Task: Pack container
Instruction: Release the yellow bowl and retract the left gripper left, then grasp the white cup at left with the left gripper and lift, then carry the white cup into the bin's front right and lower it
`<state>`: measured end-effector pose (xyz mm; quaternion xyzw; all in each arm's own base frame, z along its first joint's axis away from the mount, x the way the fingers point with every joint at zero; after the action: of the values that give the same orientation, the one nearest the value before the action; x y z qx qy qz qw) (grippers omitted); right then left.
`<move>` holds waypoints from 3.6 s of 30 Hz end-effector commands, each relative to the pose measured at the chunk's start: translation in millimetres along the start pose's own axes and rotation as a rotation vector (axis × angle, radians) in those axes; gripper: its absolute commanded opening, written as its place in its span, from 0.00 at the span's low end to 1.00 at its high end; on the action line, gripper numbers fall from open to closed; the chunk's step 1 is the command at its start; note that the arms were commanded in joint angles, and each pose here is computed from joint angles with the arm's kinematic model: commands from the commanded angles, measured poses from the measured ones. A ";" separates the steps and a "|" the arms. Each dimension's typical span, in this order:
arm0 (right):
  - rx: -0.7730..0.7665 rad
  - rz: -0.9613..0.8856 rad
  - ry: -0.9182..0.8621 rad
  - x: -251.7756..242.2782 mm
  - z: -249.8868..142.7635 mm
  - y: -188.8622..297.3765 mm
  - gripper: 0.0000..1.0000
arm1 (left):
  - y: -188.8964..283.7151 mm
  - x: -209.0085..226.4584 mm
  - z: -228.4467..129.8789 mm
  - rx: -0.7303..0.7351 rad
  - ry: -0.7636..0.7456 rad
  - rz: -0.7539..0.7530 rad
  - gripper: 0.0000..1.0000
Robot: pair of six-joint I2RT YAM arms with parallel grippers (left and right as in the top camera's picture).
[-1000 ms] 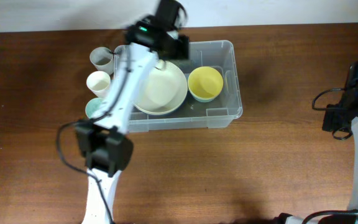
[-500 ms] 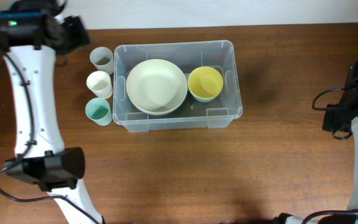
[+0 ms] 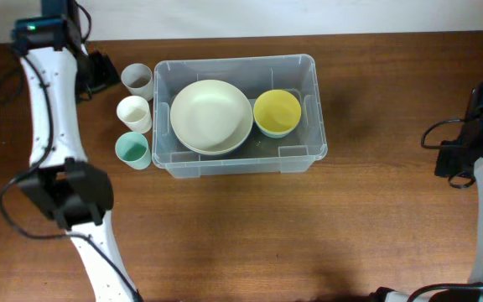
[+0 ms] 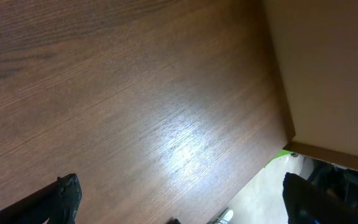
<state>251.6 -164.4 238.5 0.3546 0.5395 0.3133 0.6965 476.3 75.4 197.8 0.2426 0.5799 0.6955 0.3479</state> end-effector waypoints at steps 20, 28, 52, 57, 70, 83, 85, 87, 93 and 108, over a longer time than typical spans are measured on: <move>0.007 -0.001 -0.005 0.1 -0.6 -2.5 0.99 | -71.5 -0.2 -21.8 0.211 -0.045 0.046 0.75; 0.007 -0.001 -0.005 0.1 -0.7 -2.5 0.99 | -79.2 -1.3 -20.9 0.213 -0.045 0.048 0.74; 0.007 -0.001 -0.005 0.1 -0.7 -2.5 0.99 | -105.7 -10.2 -21.9 0.243 -0.078 0.003 0.34; 0.007 -0.001 -0.005 0.1 -0.6 -2.5 0.99 | -105.9 -8.0 -20.3 0.235 -0.078 0.017 0.09; 0.007 -0.001 -0.005 0.1 -0.7 -2.5 0.99 | -91.9 22.2 3.2 0.174 -0.030 0.078 0.01; 0.007 -0.001 -0.005 0.1 -0.6 -2.5 0.99 | -3.2 101.7 63.3 -0.057 0.145 0.088 0.01; 0.007 -0.001 -0.005 0.1 -0.7 -2.5 0.99 | 20.1 100.4 69.4 -0.129 0.151 0.058 0.01; 0.007 -0.001 -0.005 0.1 -0.7 -2.5 0.99 | 47.9 96.9 73.2 -0.207 0.159 0.021 0.01; 0.007 -0.001 -0.005 0.1 -0.7 -2.5 0.99 | 123.9 33.5 44.7 -0.281 0.021 -0.285 0.00; 0.007 -0.001 -0.005 0.1 -0.7 -2.5 0.99 | 165.1 -165.7 -147.2 -0.168 -0.667 -0.511 0.01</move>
<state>251.6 -164.4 238.5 0.3546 0.5395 0.3133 0.6965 441.5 -140.7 352.5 0.2378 0.4335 0.5229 0.6943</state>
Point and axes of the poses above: each gripper's point midway between its finger pads, its own y axis back along the fingers, its own x axis along the line the jaws close on, z = x × y, the point moved 4 cm from there along y, back along the fingers, and after that the axes turned 13 degrees about y, right-handed, at the moved point
